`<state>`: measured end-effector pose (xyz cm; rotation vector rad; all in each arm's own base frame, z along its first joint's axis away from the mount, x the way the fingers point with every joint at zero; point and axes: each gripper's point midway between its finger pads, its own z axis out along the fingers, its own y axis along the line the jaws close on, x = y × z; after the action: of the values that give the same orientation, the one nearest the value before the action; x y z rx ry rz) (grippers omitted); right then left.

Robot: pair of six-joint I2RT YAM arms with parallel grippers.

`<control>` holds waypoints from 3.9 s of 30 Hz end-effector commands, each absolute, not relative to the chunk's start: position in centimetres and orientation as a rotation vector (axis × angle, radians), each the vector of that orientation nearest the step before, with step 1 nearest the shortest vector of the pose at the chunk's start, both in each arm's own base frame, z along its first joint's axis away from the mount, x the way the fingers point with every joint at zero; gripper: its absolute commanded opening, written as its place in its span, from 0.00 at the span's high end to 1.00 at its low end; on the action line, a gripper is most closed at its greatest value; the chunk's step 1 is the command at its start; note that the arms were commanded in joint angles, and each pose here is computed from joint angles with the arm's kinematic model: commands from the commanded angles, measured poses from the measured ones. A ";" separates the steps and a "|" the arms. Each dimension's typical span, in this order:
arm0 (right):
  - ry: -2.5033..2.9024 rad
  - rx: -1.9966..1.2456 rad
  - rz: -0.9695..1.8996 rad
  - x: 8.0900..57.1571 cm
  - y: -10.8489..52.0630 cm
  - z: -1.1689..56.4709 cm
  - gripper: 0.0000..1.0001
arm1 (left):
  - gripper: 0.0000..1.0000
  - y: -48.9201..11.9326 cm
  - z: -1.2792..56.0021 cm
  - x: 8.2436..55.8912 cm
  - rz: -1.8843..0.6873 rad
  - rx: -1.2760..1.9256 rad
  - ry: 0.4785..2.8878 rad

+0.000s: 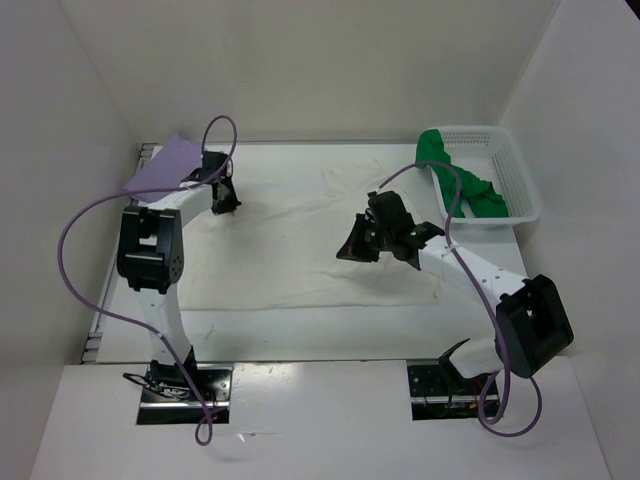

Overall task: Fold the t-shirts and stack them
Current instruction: Fold the flattened tshirt in 1/3 of the way

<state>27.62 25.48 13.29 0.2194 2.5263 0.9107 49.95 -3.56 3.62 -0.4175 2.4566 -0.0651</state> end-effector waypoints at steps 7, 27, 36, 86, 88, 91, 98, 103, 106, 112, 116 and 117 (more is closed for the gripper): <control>2.456 0.178 0.969 29.0 26.7 14.7 0.98 | 1.00 -13.4 6.8 39.3 -0.317 -0.428 2.464; 2.445 0.170 0.960 29.9 27.0 14.9 0.95 | 0.45 -10.4 13.7 37.1 -0.403 -0.602 2.249; 2.447 0.159 0.954 29.4 26.6 15.1 0.95 | 0.51 -7.6 8.1 39.7 -0.143 -0.533 2.361; 2.439 0.168 0.963 28.3 26.0 15.5 0.95 | 1.00 -4.6 14.3 45.7 -0.256 -0.563 2.186; 2.439 0.168 0.963 28.3 26.0 15.5 0.95 | 1.00 -2.8 14.6 47.1 -0.240 -0.603 2.153; 2.448 0.171 0.958 28.3 26.0 15.2 0.95 | 1.00 -0.8 14.3 49.3 -0.224 -0.659 2.130; 2.466 0.176 0.948 28.5 26.2 14.5 0.95 | 1.00 2.1 12.3 54.6 -0.180 -0.728 2.087; 2.490 0.189 0.912 28.8 25.7 13.5 0.95 | 1.00 3.8 11.3 57.1 -0.123 -0.787 2.060; 2.480 0.213 0.886 29.4 25.2 13.5 0.95 | 1.00 4.6 10.5 57.7 -0.120 -0.830 2.052; 2.454 0.338 0.745 30.7 22.0 12.7 0.95 | 0.71 6.8 11.5 56.7 -0.019 -0.915 1.985; 2.430 0.506 0.638 31.6 17.4 11.5 0.95 | 0.52 7.6 13.4 55.6 0.001 -0.892 1.956; 2.434 0.531 0.624 31.6 16.7 11.0 0.95 | 0.49 7.6 13.9 55.2 0.004 -0.875 1.949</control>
<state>31.06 20.13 11.41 0.4268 2.4733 0.7322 55.40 6.48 9.05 -0.9043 2.0679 -0.0184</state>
